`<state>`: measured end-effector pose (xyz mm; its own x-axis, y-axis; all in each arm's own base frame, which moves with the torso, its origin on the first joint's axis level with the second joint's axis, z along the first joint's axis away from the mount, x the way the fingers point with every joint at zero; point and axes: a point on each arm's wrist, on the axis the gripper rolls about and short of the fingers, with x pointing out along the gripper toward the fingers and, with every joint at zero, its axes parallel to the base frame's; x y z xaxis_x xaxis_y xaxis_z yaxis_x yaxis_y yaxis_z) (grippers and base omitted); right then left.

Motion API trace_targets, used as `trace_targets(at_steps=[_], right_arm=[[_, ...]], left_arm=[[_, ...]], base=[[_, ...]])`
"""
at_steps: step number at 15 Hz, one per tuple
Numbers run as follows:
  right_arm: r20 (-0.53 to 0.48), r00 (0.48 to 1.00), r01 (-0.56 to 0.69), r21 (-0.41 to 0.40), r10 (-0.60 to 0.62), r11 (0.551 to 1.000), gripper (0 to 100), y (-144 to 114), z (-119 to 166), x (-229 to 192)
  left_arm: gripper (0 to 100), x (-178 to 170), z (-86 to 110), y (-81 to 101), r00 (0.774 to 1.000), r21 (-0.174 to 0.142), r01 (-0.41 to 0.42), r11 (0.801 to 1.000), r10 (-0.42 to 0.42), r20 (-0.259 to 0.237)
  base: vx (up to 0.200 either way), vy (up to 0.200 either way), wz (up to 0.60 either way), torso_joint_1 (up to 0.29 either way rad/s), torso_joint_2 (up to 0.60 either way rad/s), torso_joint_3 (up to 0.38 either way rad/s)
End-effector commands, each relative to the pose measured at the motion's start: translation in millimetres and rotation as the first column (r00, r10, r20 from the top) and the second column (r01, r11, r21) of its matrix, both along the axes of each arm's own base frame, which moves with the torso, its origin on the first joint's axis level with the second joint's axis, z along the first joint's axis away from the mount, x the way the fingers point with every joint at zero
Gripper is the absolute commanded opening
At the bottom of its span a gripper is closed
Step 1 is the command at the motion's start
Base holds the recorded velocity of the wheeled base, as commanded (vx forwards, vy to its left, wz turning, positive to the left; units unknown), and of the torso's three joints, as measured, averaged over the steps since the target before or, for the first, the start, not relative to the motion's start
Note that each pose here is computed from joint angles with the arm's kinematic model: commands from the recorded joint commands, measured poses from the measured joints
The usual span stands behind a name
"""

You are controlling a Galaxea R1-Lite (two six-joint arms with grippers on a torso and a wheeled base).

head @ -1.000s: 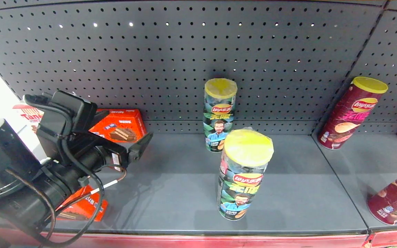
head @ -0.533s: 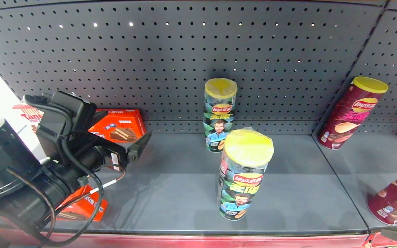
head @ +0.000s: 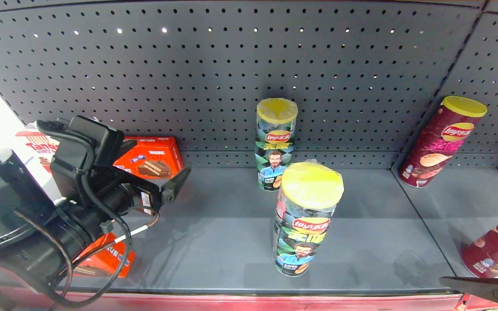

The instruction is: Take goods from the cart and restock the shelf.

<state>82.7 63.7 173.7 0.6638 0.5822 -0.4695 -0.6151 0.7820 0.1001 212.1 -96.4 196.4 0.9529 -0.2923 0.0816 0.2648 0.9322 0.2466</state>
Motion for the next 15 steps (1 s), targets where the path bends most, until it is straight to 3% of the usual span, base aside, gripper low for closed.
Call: trace_targets(at_steps=[1, 8, 15], right_arm=[[-0.029, 1.0, 0.004, -0.039, -0.005, 0.999, 100, 14, 3, 16], [-0.029, 0.995, 0.095, -0.118, -0.099, 0.988, 100, 46, 16, 60], [-0.008, 0.995, 0.099, -0.153, -0.101, 0.983, 100, 72, 25, 96]], left_arm=[[100, 1, -1.4, -0.7, 1.0, 0.002, -0.001, 1.0, 0.001, -0.004], [100, 6, -0.1, 7.7, 0.999, 0.006, -0.041, 0.999, 0.041, 0.004], [100, 6, 1.4, 7.6, 0.999, 0.004, -0.041, 0.999, 0.041, 0.011]], base=[[0.0, 0.0, 0.0, 0.0, 0.0, 0.0], [0.0, 0.0, 0.0, 0.0, 0.0, 0.0], [0.0, 0.0, 0.0, 0.0, 0.0, 0.0]])
